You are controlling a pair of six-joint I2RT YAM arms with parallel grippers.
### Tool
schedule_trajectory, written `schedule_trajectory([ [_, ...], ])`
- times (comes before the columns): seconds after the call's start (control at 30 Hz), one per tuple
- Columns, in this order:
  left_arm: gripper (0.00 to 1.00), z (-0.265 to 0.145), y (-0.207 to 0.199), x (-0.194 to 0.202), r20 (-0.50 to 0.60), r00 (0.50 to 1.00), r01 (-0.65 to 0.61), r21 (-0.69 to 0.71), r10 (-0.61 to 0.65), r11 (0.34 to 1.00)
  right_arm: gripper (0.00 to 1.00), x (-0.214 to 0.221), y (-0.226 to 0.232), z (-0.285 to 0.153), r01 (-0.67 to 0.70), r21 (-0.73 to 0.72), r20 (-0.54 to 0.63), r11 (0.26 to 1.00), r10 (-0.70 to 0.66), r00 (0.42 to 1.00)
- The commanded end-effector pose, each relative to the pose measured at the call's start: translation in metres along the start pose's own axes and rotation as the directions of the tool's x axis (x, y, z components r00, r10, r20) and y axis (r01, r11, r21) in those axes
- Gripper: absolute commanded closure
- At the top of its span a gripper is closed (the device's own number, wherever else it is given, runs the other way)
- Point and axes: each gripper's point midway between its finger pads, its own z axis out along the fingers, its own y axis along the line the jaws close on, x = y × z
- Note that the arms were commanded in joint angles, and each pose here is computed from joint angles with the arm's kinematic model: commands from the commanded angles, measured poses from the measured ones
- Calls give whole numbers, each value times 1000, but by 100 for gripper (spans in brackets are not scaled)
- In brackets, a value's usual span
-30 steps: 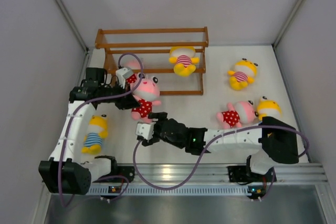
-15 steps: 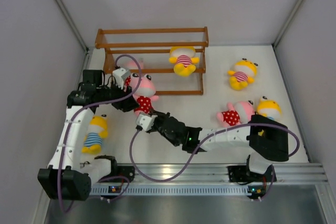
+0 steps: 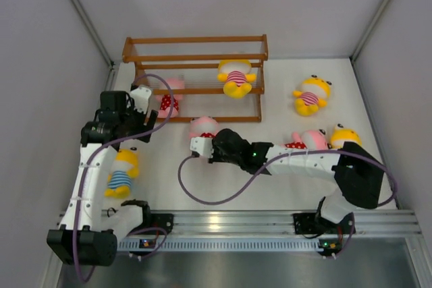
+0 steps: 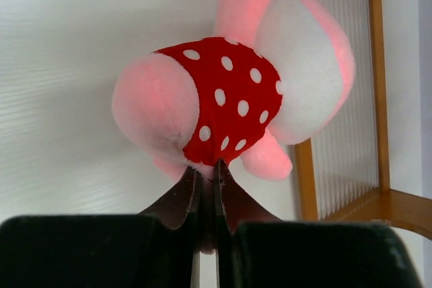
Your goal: Place and organize the stuffed toys onto the shelf
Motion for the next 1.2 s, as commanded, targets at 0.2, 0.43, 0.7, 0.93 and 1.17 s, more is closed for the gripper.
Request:
schedule_trajectory([
  [0.2,16,-14,30,6,-24,999,-37,-162,34,986,100,-4,-105,60,-16,272,-116,962,49,992],
  [0.43,16,-12,27,6,-23,999,-40,-145,37,989,100,22,-148,85,-21,445,-189,895,117,975],
  [0.7,16,-10,25,8,-31,999,-42,-136,38,990,97,34,-167,106,-46,556,-164,830,165,973],
  [0.93,16,-10,24,8,-28,999,-42,-127,38,991,91,31,-170,117,-86,568,-112,818,181,977],
  [1.17,16,-8,21,12,-35,999,-43,-116,39,992,39,29,-154,96,-69,530,-103,845,145,984],
])
